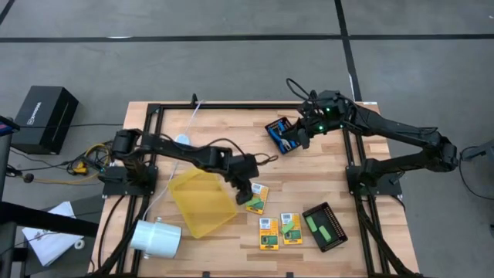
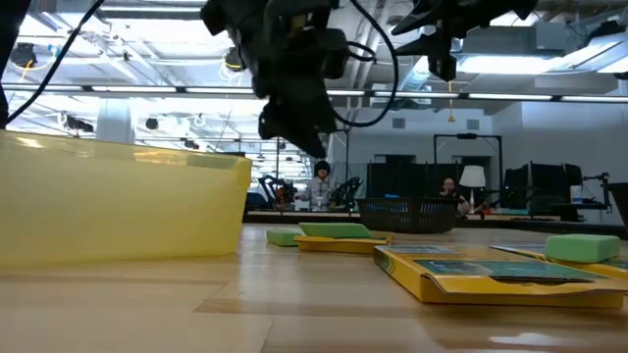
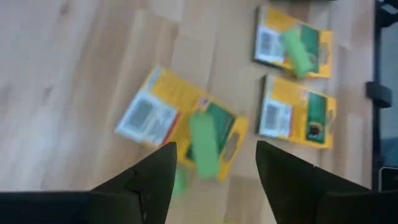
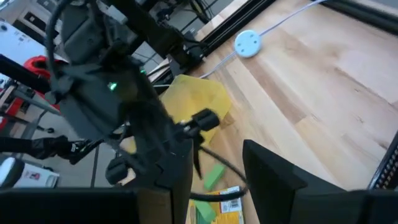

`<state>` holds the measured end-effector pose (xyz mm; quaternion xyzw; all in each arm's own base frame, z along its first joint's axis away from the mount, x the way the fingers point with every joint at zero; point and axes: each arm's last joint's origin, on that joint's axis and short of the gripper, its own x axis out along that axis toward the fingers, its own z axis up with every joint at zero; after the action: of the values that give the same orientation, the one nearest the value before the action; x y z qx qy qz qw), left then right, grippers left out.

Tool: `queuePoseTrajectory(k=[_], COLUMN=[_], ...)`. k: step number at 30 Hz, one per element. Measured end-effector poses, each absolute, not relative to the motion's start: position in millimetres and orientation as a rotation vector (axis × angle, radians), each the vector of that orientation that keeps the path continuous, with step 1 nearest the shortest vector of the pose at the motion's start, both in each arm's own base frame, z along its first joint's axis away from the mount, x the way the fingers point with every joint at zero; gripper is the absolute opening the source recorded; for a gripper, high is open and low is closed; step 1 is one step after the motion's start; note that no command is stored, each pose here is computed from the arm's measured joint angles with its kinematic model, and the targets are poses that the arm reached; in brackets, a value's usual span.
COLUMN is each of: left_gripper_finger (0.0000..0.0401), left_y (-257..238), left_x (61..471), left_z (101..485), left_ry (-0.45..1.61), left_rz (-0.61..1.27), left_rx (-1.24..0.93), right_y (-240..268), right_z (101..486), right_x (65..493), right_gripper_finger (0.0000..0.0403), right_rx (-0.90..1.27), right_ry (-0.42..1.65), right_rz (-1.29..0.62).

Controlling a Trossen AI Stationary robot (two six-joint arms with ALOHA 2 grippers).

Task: Pick & Place School Supplies
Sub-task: Put the green eraser into the bottom black bin

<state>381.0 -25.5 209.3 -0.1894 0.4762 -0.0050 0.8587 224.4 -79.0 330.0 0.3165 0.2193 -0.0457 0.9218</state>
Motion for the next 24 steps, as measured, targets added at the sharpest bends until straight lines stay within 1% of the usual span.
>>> queuePoseTrajectory(k=[7, 16, 20, 24], left_gripper_finger=[0.0215, 0.0214, 0.0214, 0.0214], left_y=[-36.4, -42.1, -51.7, -66.6], left_x=[390.9, 408.7, 408.5, 406.6], left_z=[194.5, 175.2, 165.1, 164.4], left_ry=[1.116, 1.14, 1.179, 1.18], left_rz=[0.014, 0.058, 0.072, 0.06], left_rx=[-0.372, -0.357, -0.383, -0.355], right_y=[-75.3, -61.7, -54.7, -50.2], right_z=[332.2, 332.4, 332.6, 333.0], right_x=[226.8, 230.8, 232.7, 234.0], right_gripper_finger=[0.0131, 0.0131, 0.0131, 0.0131], right_rx=[0.637, 0.624, 0.613, 0.604], right_ry=[0.432, 0.453, 0.459, 0.459], right_rz=[-0.071, -0.014, 0.012, 0.023])
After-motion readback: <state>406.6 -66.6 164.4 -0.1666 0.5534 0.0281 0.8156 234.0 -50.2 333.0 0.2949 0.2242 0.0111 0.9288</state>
